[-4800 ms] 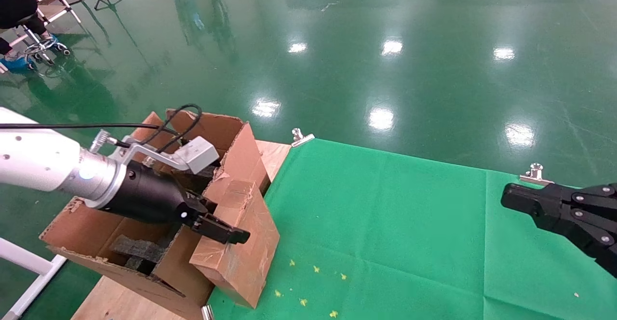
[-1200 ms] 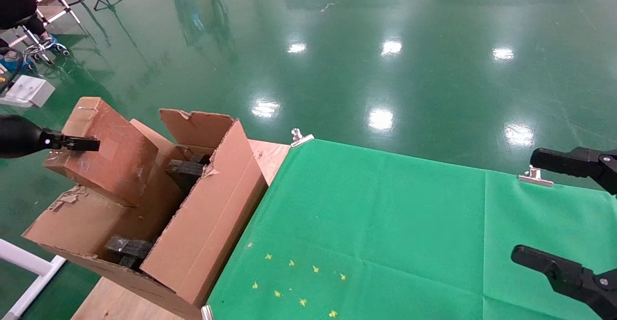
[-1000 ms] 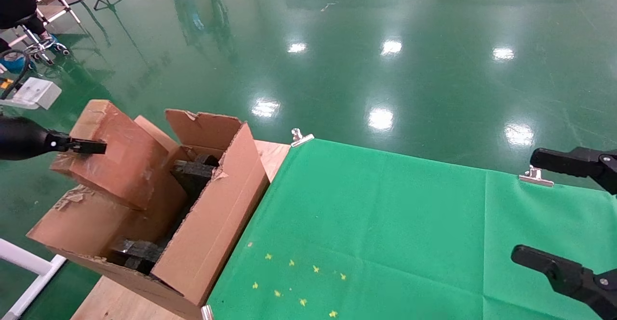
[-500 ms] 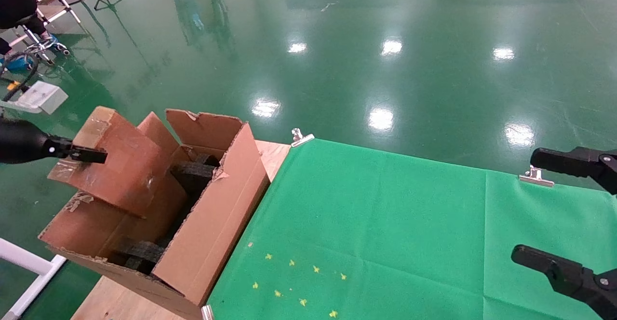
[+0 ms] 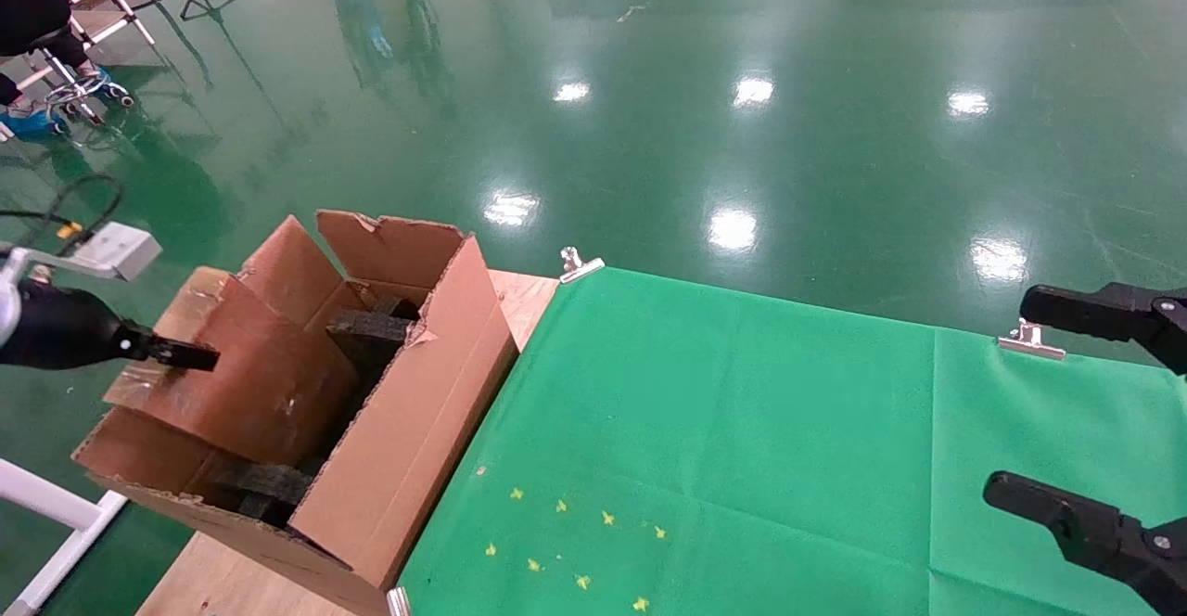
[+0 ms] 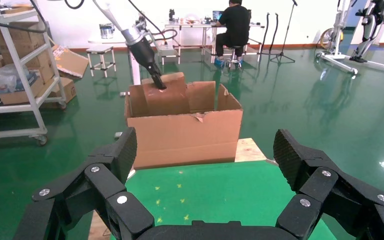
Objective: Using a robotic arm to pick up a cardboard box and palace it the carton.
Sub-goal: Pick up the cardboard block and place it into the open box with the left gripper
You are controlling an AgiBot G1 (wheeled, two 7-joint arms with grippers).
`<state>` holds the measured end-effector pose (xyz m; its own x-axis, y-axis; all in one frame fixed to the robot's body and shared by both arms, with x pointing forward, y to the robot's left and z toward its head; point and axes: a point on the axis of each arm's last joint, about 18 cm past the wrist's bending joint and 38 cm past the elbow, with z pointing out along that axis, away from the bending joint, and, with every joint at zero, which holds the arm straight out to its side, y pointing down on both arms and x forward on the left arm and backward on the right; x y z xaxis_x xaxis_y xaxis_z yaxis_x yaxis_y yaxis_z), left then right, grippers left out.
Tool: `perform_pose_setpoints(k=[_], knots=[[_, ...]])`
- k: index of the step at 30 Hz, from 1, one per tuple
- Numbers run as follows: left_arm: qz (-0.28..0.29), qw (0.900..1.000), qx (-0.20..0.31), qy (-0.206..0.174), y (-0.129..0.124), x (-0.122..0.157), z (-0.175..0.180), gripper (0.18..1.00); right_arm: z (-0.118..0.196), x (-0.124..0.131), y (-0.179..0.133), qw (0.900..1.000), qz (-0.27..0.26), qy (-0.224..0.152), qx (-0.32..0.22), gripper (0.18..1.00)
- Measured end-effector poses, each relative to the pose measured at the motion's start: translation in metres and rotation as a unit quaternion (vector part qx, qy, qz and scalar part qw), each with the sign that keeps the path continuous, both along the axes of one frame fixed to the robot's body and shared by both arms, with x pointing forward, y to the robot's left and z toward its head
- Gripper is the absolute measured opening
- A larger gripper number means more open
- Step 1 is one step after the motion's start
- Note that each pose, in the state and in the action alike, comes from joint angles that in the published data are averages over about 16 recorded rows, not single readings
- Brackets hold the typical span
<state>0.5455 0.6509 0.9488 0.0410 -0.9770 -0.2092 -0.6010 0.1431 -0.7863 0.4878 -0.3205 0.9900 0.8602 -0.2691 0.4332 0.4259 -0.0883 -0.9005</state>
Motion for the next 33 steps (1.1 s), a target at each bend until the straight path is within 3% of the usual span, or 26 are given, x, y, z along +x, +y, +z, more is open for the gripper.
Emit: perform_pose_setpoints(k=[33], knots=[[0.031, 0.9992, -0.001, 0.027, -0.024, 0.051, -0.086, 0.241, 0.0, 0.0, 0.0, 1.0, 0.0, 0.0, 0.0, 1.001]])
